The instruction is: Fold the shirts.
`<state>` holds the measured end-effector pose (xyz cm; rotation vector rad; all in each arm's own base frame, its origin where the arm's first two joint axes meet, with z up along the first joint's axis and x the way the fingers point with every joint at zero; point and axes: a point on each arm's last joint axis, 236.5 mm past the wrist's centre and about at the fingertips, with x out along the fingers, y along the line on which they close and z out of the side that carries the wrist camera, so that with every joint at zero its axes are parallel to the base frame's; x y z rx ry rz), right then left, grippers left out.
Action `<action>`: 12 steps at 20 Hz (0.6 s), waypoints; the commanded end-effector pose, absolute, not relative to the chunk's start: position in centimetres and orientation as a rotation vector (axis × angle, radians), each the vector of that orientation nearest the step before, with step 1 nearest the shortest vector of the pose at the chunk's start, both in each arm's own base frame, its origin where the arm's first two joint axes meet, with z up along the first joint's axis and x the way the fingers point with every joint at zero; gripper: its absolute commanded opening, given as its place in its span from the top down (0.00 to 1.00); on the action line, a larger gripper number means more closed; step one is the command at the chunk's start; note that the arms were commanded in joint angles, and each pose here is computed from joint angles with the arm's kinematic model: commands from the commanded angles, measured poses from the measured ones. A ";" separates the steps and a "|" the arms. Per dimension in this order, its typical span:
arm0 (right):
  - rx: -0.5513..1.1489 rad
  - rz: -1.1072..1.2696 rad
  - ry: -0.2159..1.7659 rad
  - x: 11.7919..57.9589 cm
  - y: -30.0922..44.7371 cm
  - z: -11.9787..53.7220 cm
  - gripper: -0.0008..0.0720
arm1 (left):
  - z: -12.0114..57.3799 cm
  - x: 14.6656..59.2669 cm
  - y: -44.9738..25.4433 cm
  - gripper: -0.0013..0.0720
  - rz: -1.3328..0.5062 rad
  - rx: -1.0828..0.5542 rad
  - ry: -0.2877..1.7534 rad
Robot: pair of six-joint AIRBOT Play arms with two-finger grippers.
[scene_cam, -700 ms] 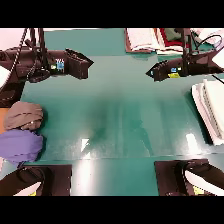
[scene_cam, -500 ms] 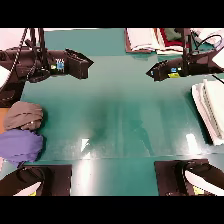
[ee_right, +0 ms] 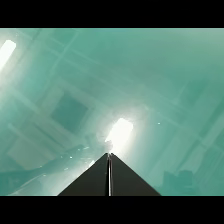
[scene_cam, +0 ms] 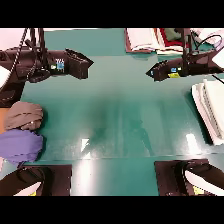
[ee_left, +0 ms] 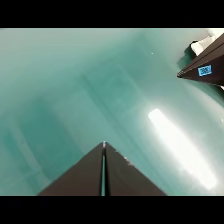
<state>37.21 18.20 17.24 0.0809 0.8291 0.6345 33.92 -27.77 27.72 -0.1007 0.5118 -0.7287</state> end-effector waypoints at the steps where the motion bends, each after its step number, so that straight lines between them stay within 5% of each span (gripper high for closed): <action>1: 0.081 0.636 0.830 37.2 18.2 17.3 0.96 | 29.2 35.6 -26.5 0.95 -0.679 -0.055 0.413; 5: 0.078 0.640 0.843 36.9 18.3 17.1 0.97 | 23.4 38.6 -11.3 0.95 -0.224 0.109 0.655; 9: 0.078 0.641 0.844 36.9 18.3 17.1 0.96 | 14.6 36.7 3.4 0.95 0.144 0.086 0.947; 10: 0.078 0.642 0.845 36.9 18.3 17.0 0.96 | 12.0 35.7 5.5 0.70 0.194 0.062 1.008; 11: 0.078 0.642 0.845 36.9 18.3 17.0 0.96 | 9.6 34.9 6.8 0.22 0.226 0.042 1.054; 12: 0.078 0.641 0.844 36.9 18.3 17.1 0.96 | 7.2 34.2 7.9 0.01 0.251 0.025 1.088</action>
